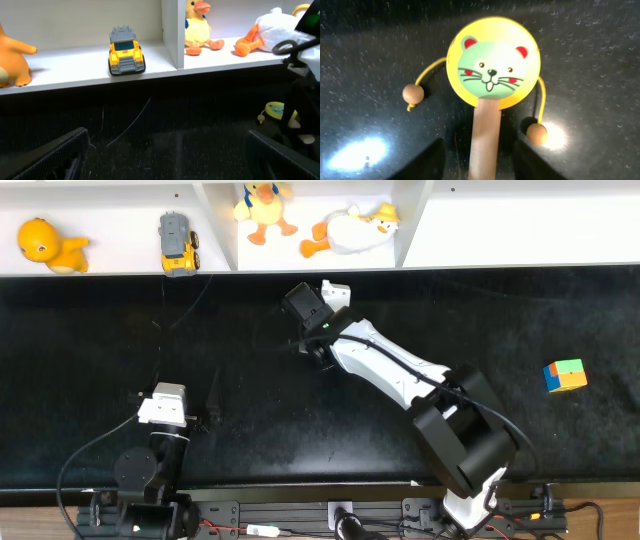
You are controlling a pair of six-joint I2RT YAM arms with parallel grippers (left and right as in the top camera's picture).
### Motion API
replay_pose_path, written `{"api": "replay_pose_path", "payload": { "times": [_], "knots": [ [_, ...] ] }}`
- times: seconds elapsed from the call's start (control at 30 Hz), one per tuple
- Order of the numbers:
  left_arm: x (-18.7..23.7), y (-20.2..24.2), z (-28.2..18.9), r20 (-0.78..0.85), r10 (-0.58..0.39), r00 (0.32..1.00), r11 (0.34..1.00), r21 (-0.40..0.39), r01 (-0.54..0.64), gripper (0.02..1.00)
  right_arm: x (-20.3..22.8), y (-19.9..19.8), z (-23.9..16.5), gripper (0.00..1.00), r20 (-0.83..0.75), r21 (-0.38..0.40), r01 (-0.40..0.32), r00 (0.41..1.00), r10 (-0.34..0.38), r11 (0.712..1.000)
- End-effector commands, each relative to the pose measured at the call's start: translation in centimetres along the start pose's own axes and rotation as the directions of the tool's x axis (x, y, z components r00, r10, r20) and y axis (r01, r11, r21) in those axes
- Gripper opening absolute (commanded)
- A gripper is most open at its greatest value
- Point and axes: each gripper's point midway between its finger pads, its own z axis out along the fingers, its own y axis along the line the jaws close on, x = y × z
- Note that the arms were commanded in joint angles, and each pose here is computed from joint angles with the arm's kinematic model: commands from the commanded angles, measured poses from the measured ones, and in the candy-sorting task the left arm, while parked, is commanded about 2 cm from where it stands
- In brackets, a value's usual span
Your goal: Store Toys
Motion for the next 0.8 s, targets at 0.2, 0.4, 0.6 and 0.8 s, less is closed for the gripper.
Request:
{"api": "replay_pose_path", "payload": {
  "times": [0.2, 0.4, 0.6, 0.8],
  "knots": [
    [-0.1, 0.0, -0.1, 0.004, 0.020, 1.000, 1.000, -0.004, -0.020, 0.996, 0.2, 0.5, 0.4, 0.272, -0.021, -0.008, 0.000, 1.000, 0.000, 1.000],
    [-0.1, 0.0, -0.1, 0.004, 0.020, 1.000, 1.000, -0.004, -0.020, 0.998, 0.8, 0.0, -0.4, 0.150, -0.053, 0.000, 0.005, 0.999, -0.005, 1.000],
    [-0.1, 0.0, -0.1, 0.004, 0.020, 1.000, 1.000, -0.004, -0.020, 0.998, 0.5, -2.2, -3.6, 0.152, -0.017, 0.039, 0.012, 1.000, -0.012, 0.999],
    [-0.1, 0.0, -0.1, 0.004, 0.020, 1.000, 1.000, -0.004, -0.020, 0.998, 1.5, -7.3, -5.9, 0.134, -0.006, 0.044, -0.031, 0.999, 0.032, 0.999]
  ]
}}
